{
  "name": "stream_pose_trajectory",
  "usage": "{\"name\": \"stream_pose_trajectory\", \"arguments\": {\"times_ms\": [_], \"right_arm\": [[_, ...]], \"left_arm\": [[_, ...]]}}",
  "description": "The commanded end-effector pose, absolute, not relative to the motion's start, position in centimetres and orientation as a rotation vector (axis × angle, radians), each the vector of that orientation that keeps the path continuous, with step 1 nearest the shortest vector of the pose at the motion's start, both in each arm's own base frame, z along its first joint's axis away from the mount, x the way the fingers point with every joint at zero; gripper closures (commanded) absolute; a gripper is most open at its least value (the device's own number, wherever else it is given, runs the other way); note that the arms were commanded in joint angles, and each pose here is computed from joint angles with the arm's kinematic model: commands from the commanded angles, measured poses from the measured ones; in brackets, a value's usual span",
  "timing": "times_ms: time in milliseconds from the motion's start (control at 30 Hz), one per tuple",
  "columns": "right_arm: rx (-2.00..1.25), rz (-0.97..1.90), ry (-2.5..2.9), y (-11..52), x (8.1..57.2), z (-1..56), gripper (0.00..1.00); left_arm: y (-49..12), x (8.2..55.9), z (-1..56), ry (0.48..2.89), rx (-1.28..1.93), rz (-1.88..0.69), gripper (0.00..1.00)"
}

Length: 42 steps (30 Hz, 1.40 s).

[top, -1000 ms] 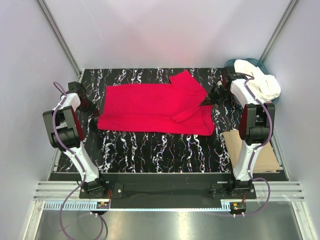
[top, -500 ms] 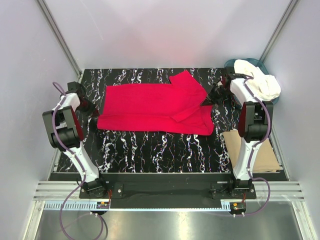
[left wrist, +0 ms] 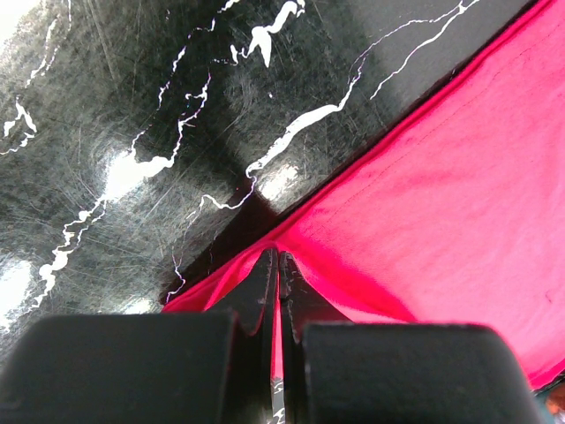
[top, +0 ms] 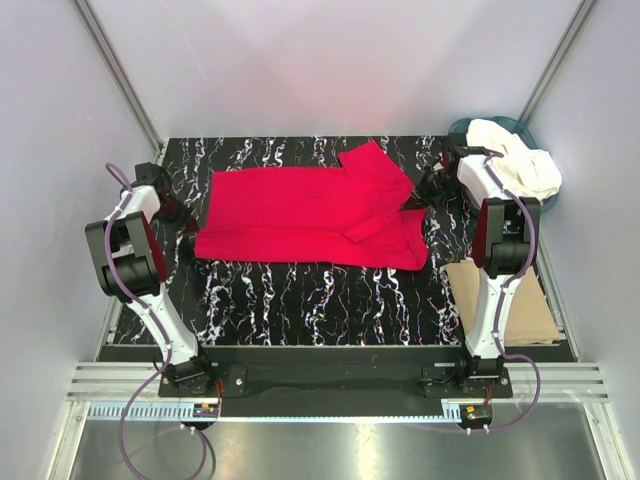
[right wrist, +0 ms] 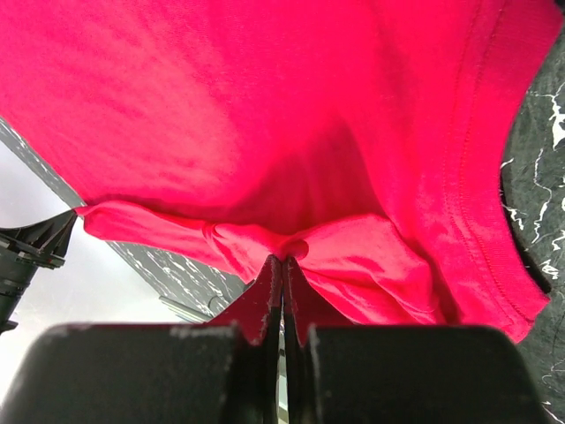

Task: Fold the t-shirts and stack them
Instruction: Fold the tshirt

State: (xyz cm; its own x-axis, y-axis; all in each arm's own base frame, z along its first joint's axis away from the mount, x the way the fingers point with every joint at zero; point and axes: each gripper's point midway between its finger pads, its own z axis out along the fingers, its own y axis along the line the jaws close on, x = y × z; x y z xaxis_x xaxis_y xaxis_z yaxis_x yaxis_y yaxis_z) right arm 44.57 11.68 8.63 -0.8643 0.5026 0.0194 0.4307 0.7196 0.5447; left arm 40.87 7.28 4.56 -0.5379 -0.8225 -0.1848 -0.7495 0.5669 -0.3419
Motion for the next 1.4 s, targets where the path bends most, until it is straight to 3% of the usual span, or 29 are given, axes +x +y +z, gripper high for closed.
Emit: {"name": "stream_pose_trajectory", "arguments": {"times_ms": [0, 933, 1033, 1167, 1367], "right_arm": [[0.722, 0.856, 2.762, 11.5, 45.5, 9.5, 1.00], [0.768, 0.800, 2.770, 10.4, 46.0, 8.2, 1.00], [0.764, 0.806, 2.772, 10.5, 46.2, 7.9, 1.00], [0.770, 0.816, 2.776, 10.6, 46.5, 7.5, 1.00], [0.784, 0.811, 2.785, 10.5, 46.6, 7.1, 0.99]], "left_arm": [[7.5, 42.6, 5.9, 2.440, -1.233, -0.346, 1.00], [6.8, 44.6, 5.1, 2.478, -1.161, -0.408, 0.97], [6.9, 44.7, 5.1, 2.487, -1.134, -0.403, 0.87], [7.9, 44.9, 7.5, 2.447, -1.078, -0.329, 0.57], [6.7, 44.0, 11.1, 2.435, -0.961, -0.269, 0.44]]}}
